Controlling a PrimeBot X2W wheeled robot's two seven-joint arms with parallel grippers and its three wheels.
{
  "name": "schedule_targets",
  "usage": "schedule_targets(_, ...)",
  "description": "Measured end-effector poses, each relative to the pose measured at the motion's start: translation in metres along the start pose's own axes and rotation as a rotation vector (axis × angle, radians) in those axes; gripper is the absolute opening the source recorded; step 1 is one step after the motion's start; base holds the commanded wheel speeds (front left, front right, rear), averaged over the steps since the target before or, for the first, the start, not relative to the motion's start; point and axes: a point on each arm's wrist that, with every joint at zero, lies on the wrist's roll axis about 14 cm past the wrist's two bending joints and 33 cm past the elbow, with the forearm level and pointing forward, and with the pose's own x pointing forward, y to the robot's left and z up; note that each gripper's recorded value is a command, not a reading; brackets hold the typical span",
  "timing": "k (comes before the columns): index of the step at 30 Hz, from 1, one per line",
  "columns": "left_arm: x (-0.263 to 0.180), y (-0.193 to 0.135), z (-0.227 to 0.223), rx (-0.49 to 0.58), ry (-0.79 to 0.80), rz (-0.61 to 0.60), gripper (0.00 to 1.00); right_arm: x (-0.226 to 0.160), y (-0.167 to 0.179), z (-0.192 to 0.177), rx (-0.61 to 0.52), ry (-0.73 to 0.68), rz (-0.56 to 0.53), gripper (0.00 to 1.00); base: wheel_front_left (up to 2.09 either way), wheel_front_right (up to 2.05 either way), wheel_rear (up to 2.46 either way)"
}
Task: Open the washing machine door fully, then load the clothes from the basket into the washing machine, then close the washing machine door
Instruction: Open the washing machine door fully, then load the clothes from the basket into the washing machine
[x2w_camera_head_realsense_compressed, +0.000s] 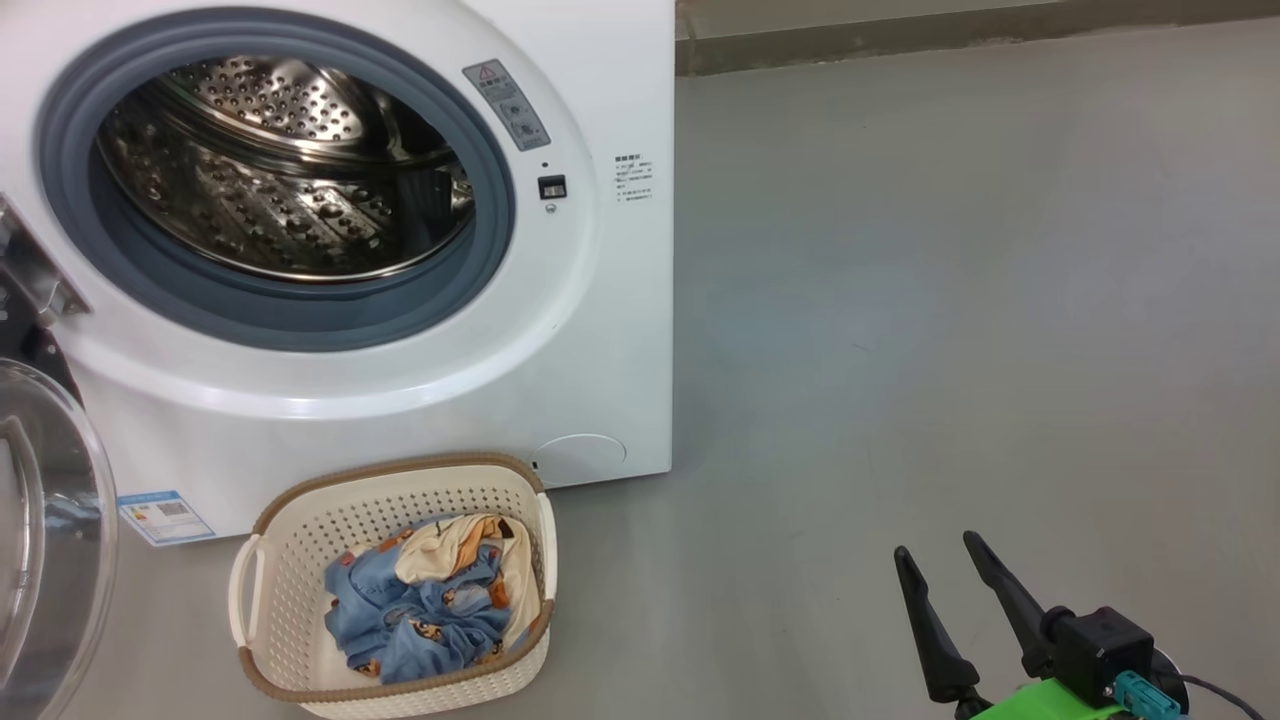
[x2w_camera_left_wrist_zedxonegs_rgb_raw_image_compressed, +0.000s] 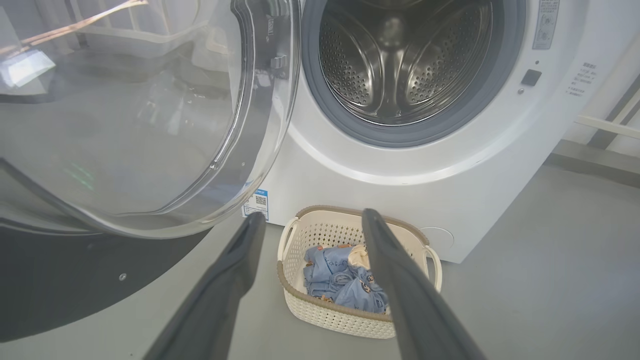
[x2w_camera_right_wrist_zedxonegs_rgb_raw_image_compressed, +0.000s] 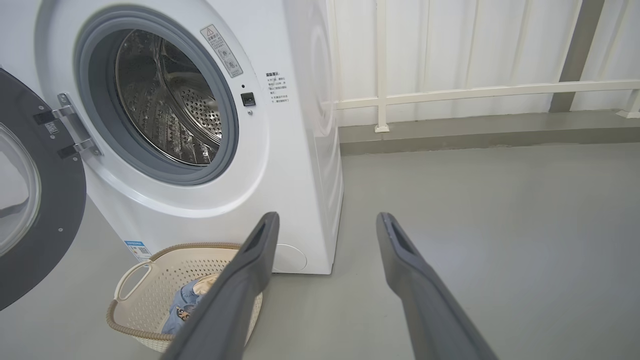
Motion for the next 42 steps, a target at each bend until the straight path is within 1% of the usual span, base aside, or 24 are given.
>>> schedule_targets(13, -0.007, 0.008, -0.001, -0.007, 0.001, 0.03, 1.0, 0.001, 0.009, -0.006, 0.004, 0.018, 0.028, 1.0, 0.0, 0.0, 0.0)
schedule_targets(28, -0.01, 0.009, -0.013, -0.015, 0.04, 0.039, 1.0, 0.004, 0.012, -0.012, 0.008, 0.036, 0.039, 1.0, 0.08, -0.08, 0.0)
schedule_targets(34, -0.009, 0.011, -0.015, -0.013, 0.048, 0.043, 1.0, 0.004, 0.012, -0.014, 0.016, 0.042, 0.035, 1.0, 0.91, -0.95, 0.04)
schedule_targets(38, -0.009, 0.012, -0.016, -0.012, 0.05, 0.045, 1.0, 0.004, 0.011, -0.015, 0.017, 0.046, 0.034, 1.0, 1.55, -1.67, 0.12)
schedule_targets(42, -0.005, 0.015, -0.013, 0.013, 0.042, 0.055, 1.0, 0.005, 0.011, -0.017, 0.018, 0.051, 0.034, 1.0, 1.78, -1.92, 0.14)
